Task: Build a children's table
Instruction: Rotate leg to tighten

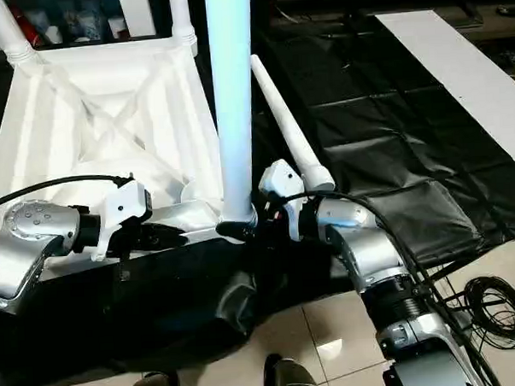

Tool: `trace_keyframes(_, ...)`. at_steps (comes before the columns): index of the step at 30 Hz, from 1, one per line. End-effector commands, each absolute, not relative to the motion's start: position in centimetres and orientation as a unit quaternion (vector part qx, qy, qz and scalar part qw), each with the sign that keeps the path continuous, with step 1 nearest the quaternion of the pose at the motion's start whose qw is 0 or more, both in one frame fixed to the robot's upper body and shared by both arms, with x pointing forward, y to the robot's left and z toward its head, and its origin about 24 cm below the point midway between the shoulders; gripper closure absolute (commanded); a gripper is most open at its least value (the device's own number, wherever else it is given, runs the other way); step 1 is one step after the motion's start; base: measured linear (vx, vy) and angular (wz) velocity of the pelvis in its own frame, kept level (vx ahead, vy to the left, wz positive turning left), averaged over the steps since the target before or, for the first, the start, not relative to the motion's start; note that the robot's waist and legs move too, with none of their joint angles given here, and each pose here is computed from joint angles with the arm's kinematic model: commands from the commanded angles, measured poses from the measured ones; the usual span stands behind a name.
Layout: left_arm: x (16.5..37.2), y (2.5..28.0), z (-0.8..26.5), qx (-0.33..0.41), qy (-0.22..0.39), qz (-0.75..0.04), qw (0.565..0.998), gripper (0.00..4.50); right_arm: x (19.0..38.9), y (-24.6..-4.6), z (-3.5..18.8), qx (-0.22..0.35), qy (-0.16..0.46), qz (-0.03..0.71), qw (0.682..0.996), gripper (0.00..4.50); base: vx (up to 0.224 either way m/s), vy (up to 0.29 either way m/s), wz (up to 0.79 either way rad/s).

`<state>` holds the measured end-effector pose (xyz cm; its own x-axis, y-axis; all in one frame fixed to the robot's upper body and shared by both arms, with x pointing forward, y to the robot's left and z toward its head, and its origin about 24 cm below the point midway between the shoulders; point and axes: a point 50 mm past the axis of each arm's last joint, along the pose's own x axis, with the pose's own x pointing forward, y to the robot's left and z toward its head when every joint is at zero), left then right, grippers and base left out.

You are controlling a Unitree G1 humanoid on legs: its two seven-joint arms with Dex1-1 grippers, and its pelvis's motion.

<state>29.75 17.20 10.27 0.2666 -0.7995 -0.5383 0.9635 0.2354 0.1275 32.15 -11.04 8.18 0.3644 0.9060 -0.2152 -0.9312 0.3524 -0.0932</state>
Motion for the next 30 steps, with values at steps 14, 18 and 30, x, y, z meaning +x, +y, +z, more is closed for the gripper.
trace_keyframes(14, 28.86, 16.68, 8.55, 0.208, 0.219, -0.604, 0.738, 4.50, 32.67, -10.96, 8.28, -0.094, 0.056, 0.566, 0.817, 1.35, 0.000, 0.000, 0.00)
trace_keyframes(18, 28.89, 16.72, 8.56, 0.208, 0.220, -0.604, 0.737, 4.50, 32.58, -10.97, 8.13, -0.090, 0.055, 0.572, 0.814, 1.60, 0.000, 0.000, 0.00)
trace_keyframes(30, 28.84, 16.75, 8.50, 0.205, 0.220, -0.603, 0.739, 4.50, 32.47, -10.98, 7.86, -0.087, 0.053, 0.570, 0.815, 1.77, 0.000, 0.000, 0.00)
